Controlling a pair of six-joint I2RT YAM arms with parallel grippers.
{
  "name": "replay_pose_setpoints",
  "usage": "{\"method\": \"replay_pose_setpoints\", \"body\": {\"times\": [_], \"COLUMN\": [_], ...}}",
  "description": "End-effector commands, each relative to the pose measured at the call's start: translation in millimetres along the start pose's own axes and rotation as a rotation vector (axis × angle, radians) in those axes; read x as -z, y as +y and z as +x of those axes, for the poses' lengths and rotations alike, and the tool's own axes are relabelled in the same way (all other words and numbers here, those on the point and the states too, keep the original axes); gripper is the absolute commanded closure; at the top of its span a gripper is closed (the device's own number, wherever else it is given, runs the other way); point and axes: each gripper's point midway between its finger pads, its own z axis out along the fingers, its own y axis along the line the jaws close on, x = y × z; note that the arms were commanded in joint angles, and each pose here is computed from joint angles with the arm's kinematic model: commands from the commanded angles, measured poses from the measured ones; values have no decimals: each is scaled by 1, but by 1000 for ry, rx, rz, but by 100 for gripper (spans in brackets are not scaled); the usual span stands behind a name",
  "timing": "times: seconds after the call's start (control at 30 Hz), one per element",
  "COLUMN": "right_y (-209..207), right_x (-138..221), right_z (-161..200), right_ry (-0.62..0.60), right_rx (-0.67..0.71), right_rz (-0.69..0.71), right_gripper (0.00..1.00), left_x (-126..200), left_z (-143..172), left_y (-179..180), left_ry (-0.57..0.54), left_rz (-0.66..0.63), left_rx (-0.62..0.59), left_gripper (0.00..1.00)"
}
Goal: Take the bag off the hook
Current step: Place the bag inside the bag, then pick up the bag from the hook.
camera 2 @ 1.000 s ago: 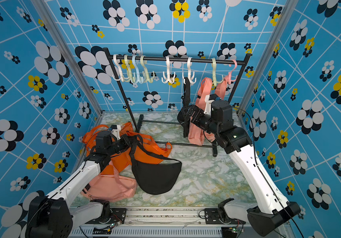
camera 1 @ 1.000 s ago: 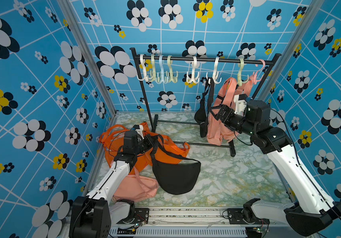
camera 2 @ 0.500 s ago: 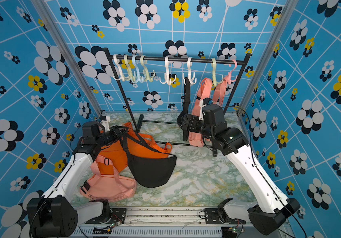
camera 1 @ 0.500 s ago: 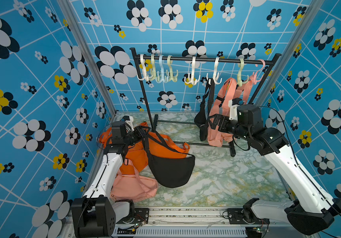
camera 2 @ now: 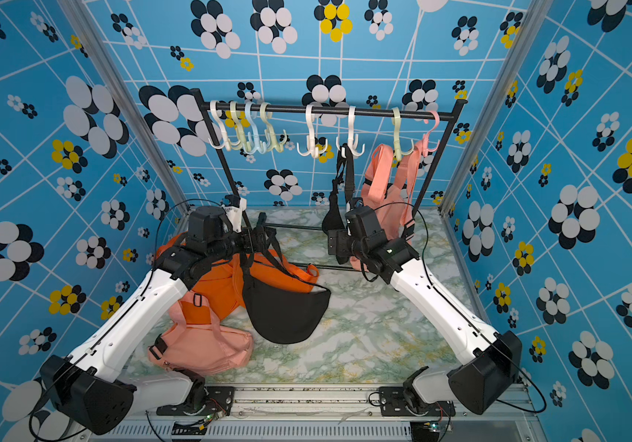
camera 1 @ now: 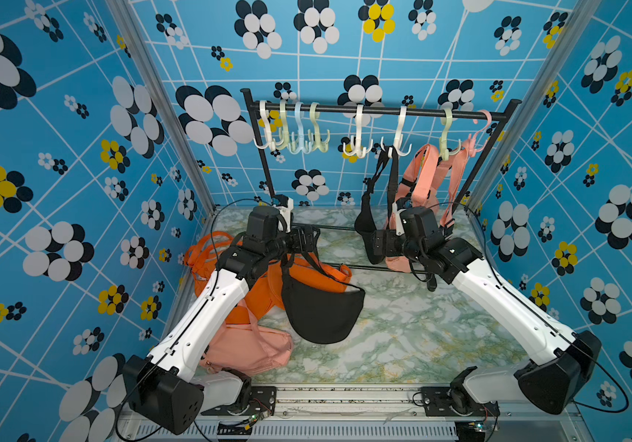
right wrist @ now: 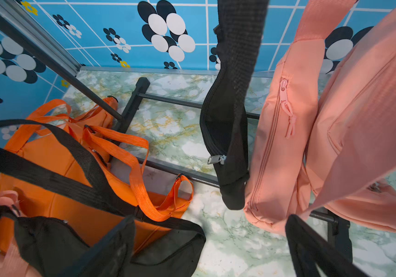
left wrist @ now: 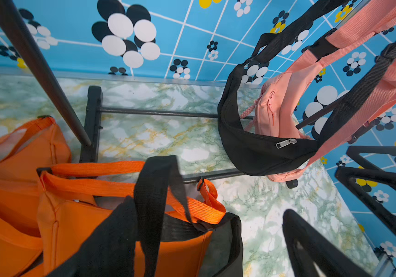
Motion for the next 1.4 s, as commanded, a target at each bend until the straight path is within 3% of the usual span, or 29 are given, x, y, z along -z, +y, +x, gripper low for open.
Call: {"method": "replay_pose_setpoints", "body": {"times": [0.0,0.2,0.4,0.47,0.6,0.67,0.77,0.83,0.9,1.0,1.07,1.13,1.23,1.37], "right_y": [1,-6,-3,-3,-2,-2,-5,-5,-5,-3,2,10,29,56], "right_x": [-13,-37,-64,-71,-77,-77,-77,-79,-80,-77,-74,-70,-55,-14], "right_z": [-16,-14,-8,-10,-16,-19,-23,-24,-25,-26,-26,-25,-24,-22], "right_ry": [-75,-79,-54,-57,-72,-80,-91,-91,-92,-99,-98,-86,-61,-36], "right_rx": [25,5,-25,-38,-53,-55,-63,-71,-74,-72,-66,-52,-33,-9], "right_rz": [33,109,132,143,149,152,155,143,130,106,75,22,-105,-312], "right_gripper": [0,0,0,1,1,1,5,12,25,67,87,100,100,100], "left_x": [5,24,43,39,20,15,14,13,13,9,3,-3,-14,-37], "left_z": [-6,12,66,84,125,132,118,101,86,67,54,41,20,-1], "left_y": [23,54,103,109,96,93,88,78,69,59,45,30,15,2], "left_ry": [-14,30,244,367,594,608,533,473,418,344,290,234,154,132], "left_rz": [-161,-331,-556,-553,-393,-348,-305,-257,-216,-164,-82,14,113,171], "left_rx": [-75,-99,-78,-46,63,116,154,160,165,174,186,199,203,195], "left_gripper": [1,1,1,1,1,1,1,1,1,1,1,1,1,1]}}
